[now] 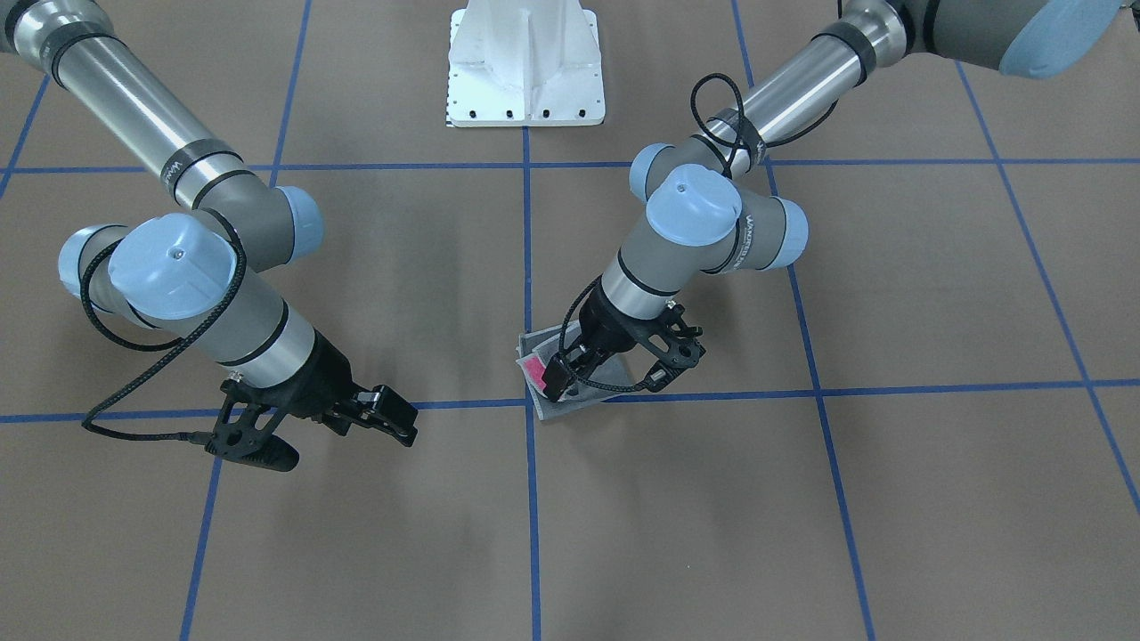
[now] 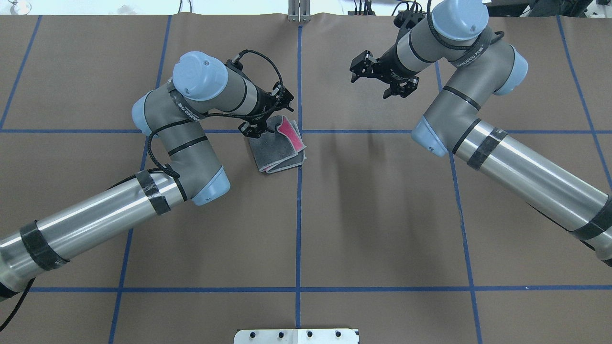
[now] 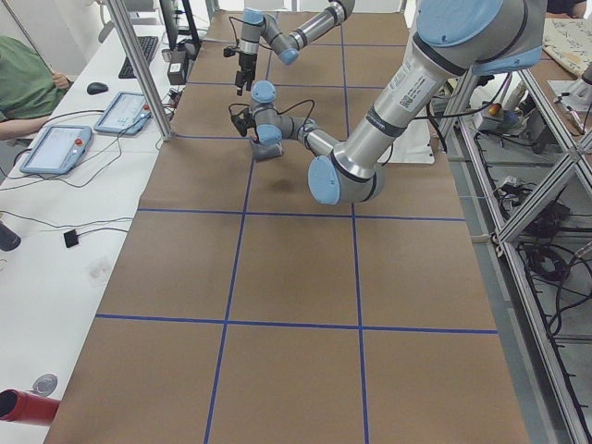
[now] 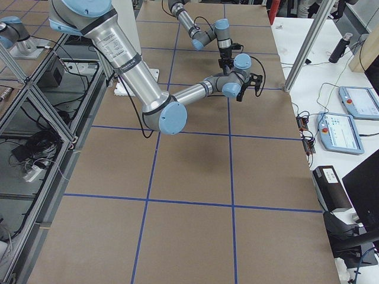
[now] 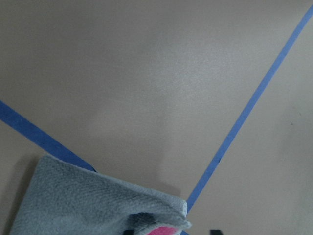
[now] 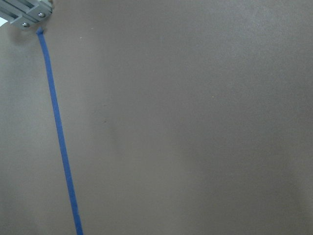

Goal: Fold towel twice with both arms
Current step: 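Lower the folded end onto the towel and open the left gripper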

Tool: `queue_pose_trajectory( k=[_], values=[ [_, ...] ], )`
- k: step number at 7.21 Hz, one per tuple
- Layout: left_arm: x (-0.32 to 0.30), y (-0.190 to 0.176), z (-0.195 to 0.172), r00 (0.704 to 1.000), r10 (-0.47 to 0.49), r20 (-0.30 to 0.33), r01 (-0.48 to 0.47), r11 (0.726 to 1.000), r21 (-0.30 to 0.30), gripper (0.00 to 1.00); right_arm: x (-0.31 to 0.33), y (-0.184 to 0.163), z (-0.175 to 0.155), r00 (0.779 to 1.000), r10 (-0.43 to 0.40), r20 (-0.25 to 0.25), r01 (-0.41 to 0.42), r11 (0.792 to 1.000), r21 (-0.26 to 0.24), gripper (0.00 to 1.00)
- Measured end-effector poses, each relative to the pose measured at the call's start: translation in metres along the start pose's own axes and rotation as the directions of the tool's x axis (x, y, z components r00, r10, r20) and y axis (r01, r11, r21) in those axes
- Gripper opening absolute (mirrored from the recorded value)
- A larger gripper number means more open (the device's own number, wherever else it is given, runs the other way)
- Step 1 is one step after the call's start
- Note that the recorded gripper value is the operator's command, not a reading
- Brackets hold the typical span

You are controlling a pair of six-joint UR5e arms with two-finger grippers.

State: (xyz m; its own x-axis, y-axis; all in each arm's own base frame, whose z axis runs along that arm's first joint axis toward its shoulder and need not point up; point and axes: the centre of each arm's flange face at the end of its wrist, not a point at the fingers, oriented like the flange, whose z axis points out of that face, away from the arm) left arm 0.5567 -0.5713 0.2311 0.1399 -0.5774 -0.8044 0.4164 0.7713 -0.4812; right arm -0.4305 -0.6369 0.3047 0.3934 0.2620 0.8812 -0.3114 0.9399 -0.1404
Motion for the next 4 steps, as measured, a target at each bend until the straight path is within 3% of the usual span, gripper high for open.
queue_pose_trajectory(
  k=[4],
  values=[
    [0.009,-0.003,0.02,1.0,-0.004,0.025,0.004,1.0,0.01,1.0,0.001,-0.008,-0.007,1.0,-0.013,0.003,0.013,1.0,0.01,1.0]
  ],
)
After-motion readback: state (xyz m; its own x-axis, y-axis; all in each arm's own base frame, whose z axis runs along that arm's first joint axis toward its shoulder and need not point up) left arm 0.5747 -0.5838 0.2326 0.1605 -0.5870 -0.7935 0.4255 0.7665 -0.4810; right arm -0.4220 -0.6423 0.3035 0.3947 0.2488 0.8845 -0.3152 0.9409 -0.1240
